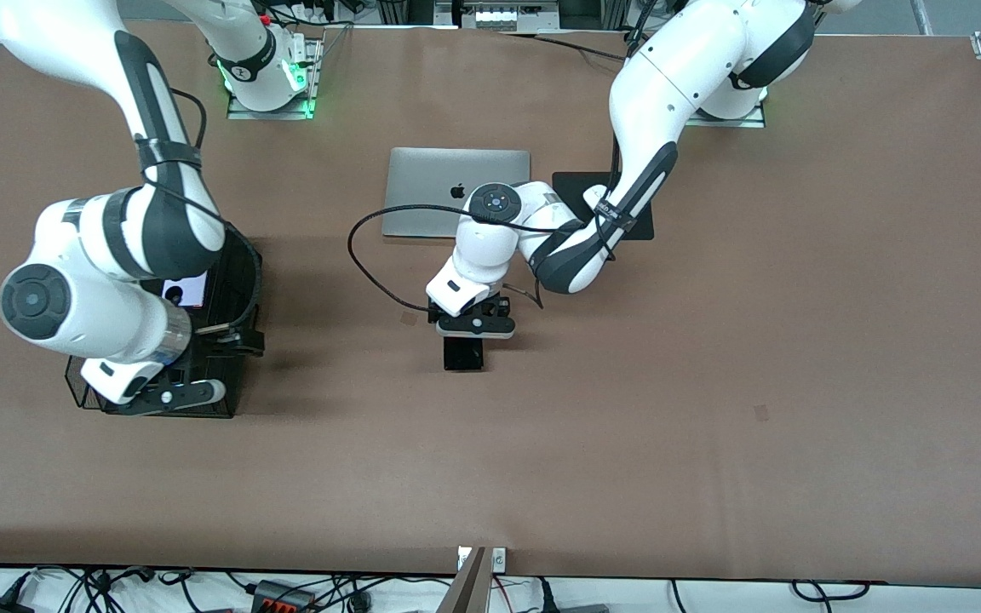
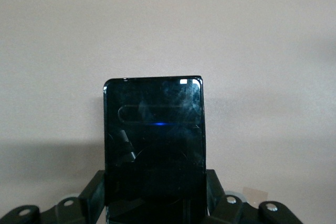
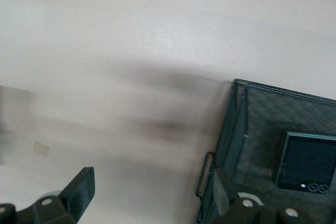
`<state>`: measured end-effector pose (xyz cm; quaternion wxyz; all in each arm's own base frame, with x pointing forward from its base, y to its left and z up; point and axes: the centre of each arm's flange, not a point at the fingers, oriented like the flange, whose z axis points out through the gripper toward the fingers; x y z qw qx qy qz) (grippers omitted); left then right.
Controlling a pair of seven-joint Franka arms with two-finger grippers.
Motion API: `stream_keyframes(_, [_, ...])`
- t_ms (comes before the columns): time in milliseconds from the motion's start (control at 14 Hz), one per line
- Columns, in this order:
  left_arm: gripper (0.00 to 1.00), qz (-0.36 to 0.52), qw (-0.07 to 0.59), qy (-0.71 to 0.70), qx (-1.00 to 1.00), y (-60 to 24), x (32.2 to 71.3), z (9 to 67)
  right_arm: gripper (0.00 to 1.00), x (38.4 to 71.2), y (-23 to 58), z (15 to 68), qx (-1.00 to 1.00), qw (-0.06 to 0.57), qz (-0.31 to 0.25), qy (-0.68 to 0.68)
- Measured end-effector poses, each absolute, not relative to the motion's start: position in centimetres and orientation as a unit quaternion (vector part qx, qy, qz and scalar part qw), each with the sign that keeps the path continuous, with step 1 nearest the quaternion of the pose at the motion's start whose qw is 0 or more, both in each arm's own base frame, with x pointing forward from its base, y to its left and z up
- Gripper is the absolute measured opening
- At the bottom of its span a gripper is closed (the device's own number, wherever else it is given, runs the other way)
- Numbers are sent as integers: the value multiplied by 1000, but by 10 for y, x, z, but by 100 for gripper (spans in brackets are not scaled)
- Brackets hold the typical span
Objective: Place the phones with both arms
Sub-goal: 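Carry the tall black phone to the laptop front with the left gripper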
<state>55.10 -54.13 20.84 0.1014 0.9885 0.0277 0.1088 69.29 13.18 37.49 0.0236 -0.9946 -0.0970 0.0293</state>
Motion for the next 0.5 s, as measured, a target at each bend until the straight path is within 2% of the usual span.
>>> stream_keyframes(499, [78,107,89,11,990,-547,541,181,100,695,136,365,-994,23,28,-99])
